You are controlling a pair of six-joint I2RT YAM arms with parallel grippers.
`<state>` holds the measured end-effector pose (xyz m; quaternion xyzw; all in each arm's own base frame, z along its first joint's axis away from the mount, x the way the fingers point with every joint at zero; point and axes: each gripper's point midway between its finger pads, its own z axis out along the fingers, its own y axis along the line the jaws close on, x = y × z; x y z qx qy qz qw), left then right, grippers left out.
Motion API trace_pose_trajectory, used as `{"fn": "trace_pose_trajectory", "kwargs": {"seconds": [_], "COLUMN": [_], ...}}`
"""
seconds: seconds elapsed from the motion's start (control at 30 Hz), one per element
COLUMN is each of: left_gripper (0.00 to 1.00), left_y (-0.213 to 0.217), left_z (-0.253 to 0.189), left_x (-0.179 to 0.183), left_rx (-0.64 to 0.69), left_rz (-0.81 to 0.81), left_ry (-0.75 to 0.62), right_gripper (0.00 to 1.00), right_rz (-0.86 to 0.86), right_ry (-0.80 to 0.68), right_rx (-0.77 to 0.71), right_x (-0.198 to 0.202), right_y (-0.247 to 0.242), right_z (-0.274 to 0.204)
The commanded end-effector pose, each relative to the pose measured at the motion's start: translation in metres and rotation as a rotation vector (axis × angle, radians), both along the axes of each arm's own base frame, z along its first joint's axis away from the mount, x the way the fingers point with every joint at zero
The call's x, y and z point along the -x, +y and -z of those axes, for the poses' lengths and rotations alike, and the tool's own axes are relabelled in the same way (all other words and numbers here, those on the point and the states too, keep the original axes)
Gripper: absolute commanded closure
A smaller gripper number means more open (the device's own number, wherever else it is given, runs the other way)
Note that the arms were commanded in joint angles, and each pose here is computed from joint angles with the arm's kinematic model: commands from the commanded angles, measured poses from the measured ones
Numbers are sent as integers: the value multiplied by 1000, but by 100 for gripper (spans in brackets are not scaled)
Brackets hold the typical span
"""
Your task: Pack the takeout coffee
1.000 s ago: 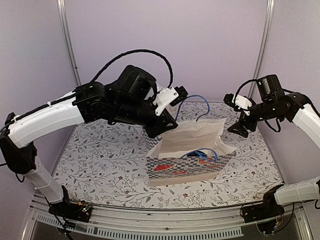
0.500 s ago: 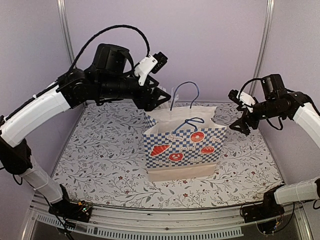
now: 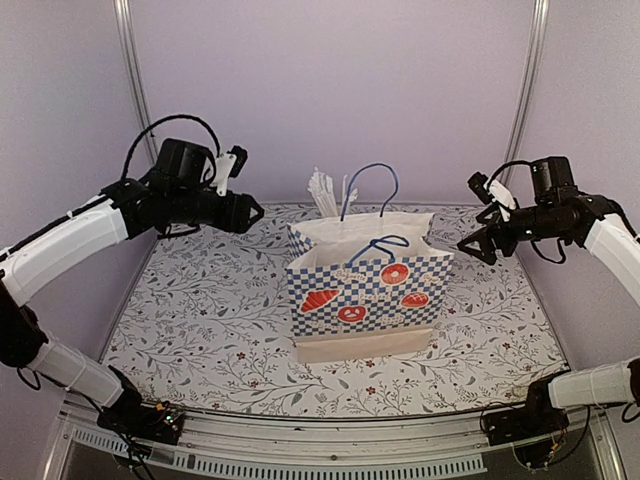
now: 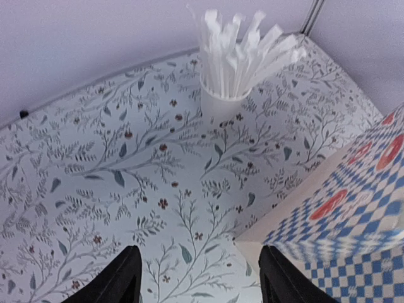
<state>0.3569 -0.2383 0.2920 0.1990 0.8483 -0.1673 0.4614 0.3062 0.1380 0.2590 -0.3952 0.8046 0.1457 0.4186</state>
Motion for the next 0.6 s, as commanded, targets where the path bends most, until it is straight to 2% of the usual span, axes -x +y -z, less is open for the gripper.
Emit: {"fn": "trace_pose_trajectory", "kwargs": {"seconds": [0.0, 0.2, 0.37, 0.57], "left_gripper": [36, 42, 43, 42], "left_y": [16, -5, -38, -80], "left_z": [68, 135, 178, 193], "left_x": [33, 72, 90, 96], "left_rx": [42, 188, 155, 144], "left_rz": [-35, 3, 55, 135], "left_ry": [156, 303, 361, 350], "right_gripper": [1, 1, 1, 1], "right_rz": [119, 170, 192, 214], "right_ry": [-90, -74, -109, -163], "right_rx": [-39, -131, -164, -193], "right_x": [-9, -12, -12, -10], "right_y": [-25, -37, -44, -54], "right_z": [-22, -14, -4, -3]}}
